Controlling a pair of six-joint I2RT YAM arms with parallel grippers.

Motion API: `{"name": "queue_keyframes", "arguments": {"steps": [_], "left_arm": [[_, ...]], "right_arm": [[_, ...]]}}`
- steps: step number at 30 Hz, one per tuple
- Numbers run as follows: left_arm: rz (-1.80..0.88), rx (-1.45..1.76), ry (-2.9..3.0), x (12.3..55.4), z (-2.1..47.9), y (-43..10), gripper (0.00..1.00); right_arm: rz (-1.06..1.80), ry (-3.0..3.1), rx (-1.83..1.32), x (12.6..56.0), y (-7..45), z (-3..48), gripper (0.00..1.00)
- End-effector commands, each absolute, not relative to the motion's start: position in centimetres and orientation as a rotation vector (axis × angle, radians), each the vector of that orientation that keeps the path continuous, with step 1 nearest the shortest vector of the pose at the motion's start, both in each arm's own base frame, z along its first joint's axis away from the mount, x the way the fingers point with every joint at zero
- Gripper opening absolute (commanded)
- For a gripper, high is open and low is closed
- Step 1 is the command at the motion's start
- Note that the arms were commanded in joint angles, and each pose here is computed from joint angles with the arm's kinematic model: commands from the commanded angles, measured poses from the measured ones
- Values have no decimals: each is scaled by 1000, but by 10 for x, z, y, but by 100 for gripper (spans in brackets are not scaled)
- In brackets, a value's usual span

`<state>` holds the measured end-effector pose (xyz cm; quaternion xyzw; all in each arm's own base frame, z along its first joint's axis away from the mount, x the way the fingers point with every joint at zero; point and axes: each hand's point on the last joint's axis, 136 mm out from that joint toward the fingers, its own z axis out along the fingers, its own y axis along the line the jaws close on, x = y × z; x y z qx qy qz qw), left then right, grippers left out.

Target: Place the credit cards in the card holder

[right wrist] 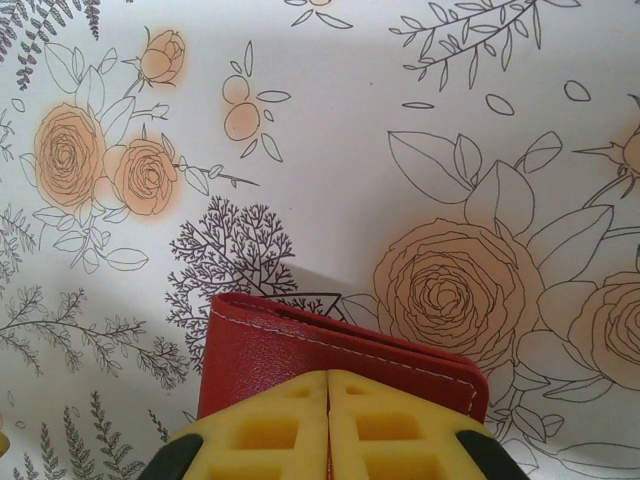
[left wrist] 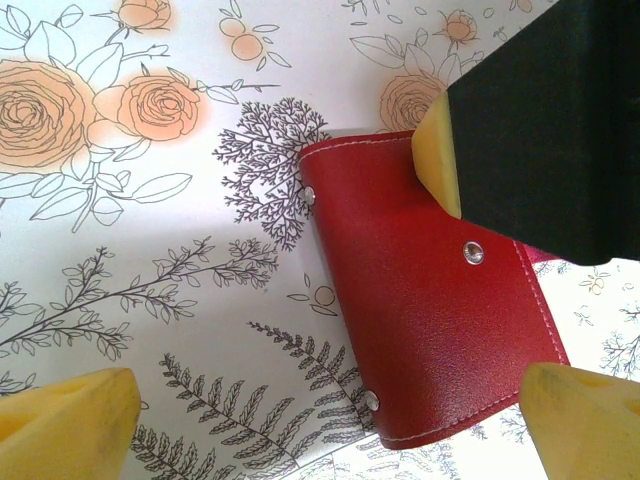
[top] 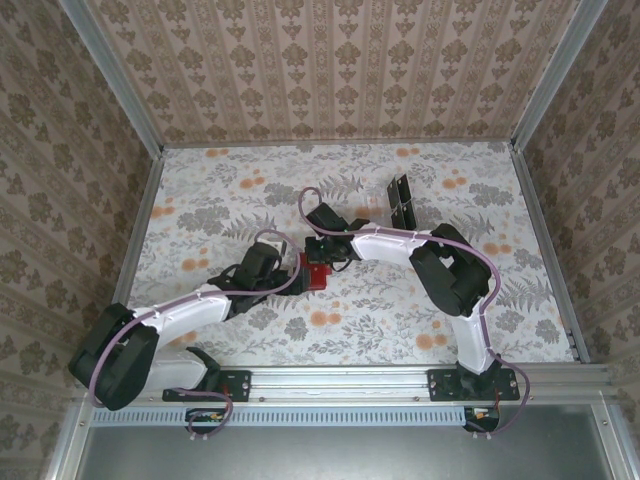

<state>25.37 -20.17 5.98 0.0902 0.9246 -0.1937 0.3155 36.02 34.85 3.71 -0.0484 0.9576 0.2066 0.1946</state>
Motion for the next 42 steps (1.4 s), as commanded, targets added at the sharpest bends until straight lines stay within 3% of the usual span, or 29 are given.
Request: {"name": "queue_keyframes", "arguments": {"steps": [1, 19, 28, 42], "left_arm": [[-483, 247, 2451, 254, 54, -197, 100], [-379, 197, 2566, 241, -4, -180, 100], [-371, 157, 2579, 239, -12, -176, 100], [-366, 142, 2576, 239, -15, -174, 99]], "right_arm": [[576, 2725, -116, 355, 345, 21, 10], [582, 2710, -140, 359, 350, 34, 11], [618, 2581, -152, 363, 342, 102, 37], [214, 2721, -236, 336, 295, 83, 43]]}}
